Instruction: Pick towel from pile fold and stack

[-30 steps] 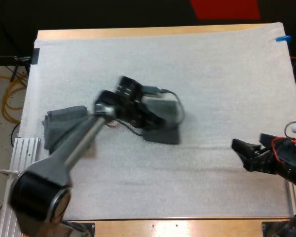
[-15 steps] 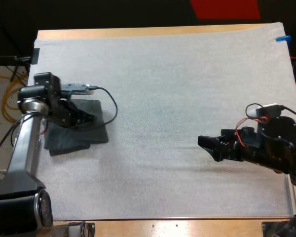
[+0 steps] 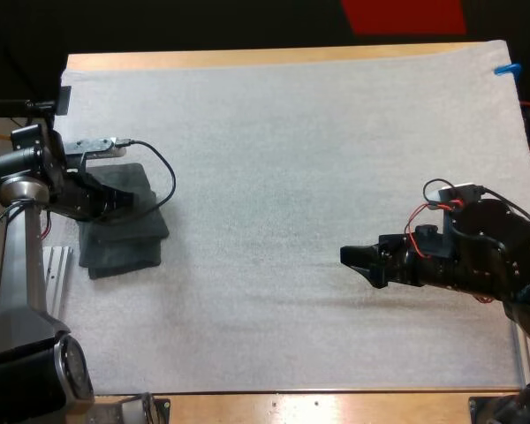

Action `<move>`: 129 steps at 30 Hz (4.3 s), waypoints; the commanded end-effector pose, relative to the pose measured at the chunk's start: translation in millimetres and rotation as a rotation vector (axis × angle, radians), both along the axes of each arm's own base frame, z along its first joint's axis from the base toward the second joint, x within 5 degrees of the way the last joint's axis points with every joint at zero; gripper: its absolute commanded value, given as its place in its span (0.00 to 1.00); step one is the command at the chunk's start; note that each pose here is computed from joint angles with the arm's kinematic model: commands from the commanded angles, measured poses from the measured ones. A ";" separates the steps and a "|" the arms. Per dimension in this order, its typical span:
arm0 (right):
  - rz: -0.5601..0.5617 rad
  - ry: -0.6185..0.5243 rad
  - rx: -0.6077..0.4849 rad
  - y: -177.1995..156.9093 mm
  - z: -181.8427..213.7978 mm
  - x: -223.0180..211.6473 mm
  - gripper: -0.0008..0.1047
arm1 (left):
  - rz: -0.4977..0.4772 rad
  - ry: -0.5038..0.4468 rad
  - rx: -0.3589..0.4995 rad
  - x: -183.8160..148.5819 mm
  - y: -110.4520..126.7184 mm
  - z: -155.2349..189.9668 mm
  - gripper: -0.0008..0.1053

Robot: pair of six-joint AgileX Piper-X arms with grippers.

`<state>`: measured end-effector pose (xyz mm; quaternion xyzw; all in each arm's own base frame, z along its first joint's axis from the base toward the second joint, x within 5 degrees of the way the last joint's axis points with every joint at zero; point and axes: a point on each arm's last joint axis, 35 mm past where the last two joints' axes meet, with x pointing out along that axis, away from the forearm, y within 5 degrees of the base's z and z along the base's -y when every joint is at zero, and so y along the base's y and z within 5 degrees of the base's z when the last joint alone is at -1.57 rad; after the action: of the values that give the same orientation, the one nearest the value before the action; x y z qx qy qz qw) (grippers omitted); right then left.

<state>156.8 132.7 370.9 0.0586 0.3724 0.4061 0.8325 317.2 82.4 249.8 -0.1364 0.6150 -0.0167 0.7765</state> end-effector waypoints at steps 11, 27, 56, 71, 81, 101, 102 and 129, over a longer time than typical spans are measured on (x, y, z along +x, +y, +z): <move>0.010 -0.008 0.010 0.1 1.7 -0.7 0.72 | 0.023 0.071 0.165 -0.3 6.9 -5.1 0.21; 0.015 -0.014 0.007 0.1 1.7 -0.7 0.72 | 0.102 0.076 0.405 -2.4 15.1 6.3 0.51; 0.012 -0.110 0.052 3.1 10.4 4.7 0.72 | 0.034 -0.299 0.220 -19.2 -27.7 91.4 0.51; -0.247 -0.155 -0.125 -61.1 -13.7 70.0 0.72 | -0.264 -0.580 0.087 -71.4 -107.8 155.6 0.51; -0.446 -0.154 -0.396 -129.3 -0.3 55.2 0.72 | -0.246 -0.642 0.172 -91.4 -102.6 171.3 0.51; -0.634 -0.538 -0.492 -133.8 49.4 -101.4 0.72 | -0.178 -0.901 0.277 -234.0 -89.4 161.5 0.51; -0.639 -0.555 -0.488 -133.4 48.4 -107.2 0.72 | -0.176 -0.913 0.278 -238.6 -89.1 160.0 0.51; -0.663 -0.593 -0.468 -130.1 -34.7 -160.0 0.72 | -0.089 -0.749 0.310 -343.3 -78.8 69.1 0.51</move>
<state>-6.5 2.5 334.8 -0.1299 0.1625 0.0229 0.9779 -28.7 3.4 316.6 0.0290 0.2899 -0.0140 0.9565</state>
